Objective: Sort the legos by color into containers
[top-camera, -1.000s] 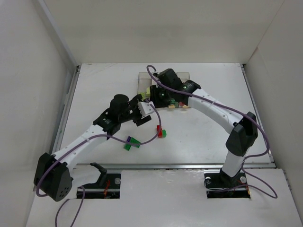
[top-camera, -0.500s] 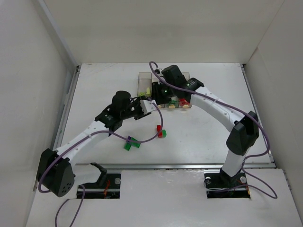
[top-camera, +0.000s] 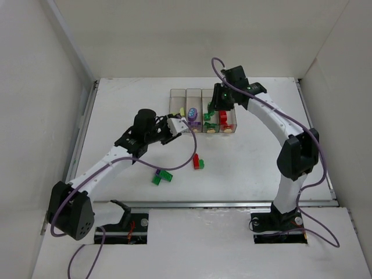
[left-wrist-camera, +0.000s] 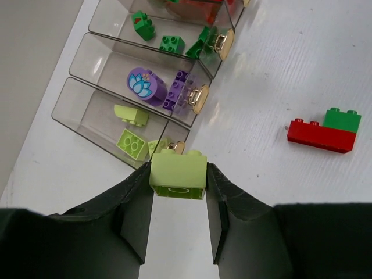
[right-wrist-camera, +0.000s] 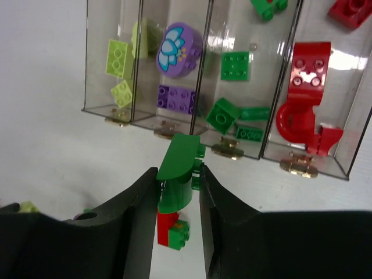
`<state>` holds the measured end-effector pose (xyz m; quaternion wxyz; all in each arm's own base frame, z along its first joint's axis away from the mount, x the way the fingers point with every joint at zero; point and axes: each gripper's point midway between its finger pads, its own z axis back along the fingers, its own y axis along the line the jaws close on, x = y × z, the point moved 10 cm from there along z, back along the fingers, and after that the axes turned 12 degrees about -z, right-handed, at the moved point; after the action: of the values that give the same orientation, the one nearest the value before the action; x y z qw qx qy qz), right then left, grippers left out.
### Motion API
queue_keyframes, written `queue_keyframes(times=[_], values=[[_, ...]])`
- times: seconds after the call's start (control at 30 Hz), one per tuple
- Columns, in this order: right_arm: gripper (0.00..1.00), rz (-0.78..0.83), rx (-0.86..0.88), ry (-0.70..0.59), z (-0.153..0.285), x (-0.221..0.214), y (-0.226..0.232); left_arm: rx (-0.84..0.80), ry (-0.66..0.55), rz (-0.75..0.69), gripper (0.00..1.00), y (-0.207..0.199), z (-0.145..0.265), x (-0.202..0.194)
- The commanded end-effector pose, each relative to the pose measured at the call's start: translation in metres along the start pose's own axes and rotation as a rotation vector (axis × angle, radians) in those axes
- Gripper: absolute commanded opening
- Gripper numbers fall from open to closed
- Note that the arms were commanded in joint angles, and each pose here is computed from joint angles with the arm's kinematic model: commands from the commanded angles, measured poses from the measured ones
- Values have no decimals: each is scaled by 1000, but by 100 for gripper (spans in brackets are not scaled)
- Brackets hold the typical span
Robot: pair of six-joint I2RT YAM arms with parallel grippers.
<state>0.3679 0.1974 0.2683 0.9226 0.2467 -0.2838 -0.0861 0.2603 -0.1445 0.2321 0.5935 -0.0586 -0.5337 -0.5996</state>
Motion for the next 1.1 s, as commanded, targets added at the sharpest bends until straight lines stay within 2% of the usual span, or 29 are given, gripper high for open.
queue_keyframes(times=[0.0, 0.07, 0.13, 0.17, 0.23, 0.27, 0.37, 0.4, 0.5, 0.6, 0.7, 0.73, 0.77, 0.8, 0.9, 1.07], values=[[0, 57, -21, -82, -12, 20, 10, 47, -21, 39, 0, 17, -11, 5], [0, 60, -78, -121, -24, 31, 4, 64, -26, 48, 0, 30, -18, 8], [6, 87, -113, -98, -43, 35, 1, 68, 15, 90, 0, 37, -28, -3], [19, 79, -131, -104, -47, 40, -3, 82, 13, 90, 0, 45, -30, -2], [37, 106, -138, -95, -59, 44, -4, 91, 42, 119, 0, 53, -37, -15], [56, 99, -146, -95, -60, 47, -7, 94, 50, 136, 0, 56, -40, -18], [72, 97, -126, -102, -58, 56, -10, 94, 55, 144, 0, 70, -56, -24], [80, 91, -104, -101, -58, 59, -11, 104, 46, 138, 0, 78, -60, -20], [89, 105, -72, -91, -57, 61, -12, 76, 40, 133, 0, 81, -79, -28], [90, 123, -52, -101, -50, 67, -11, 58, 39, 138, 0, 86, -100, -36], [90, 133, -48, -108, -46, 68, -10, 67, 32, 133, 17, 90, -111, -40], [90, 142, -50, -106, -42, 68, -10, 68, 45, 127, 29, 86, -114, -46], [90, 142, -50, -106, -42, 68, -9, 76, 39, 123, 62, 88, -114, -45], [90, 141, -54, -99, -39, 66, -10, 81, 57, 127, 76, 87, -116, -49], [90, 149, -58, -76, -37, 61, -13, 119, 84, 137, 99, 92, -114, -48], [91, 219, -51, -85, -14, 54, -9, 241, 120, 166, 99, 107, -94, -33]])
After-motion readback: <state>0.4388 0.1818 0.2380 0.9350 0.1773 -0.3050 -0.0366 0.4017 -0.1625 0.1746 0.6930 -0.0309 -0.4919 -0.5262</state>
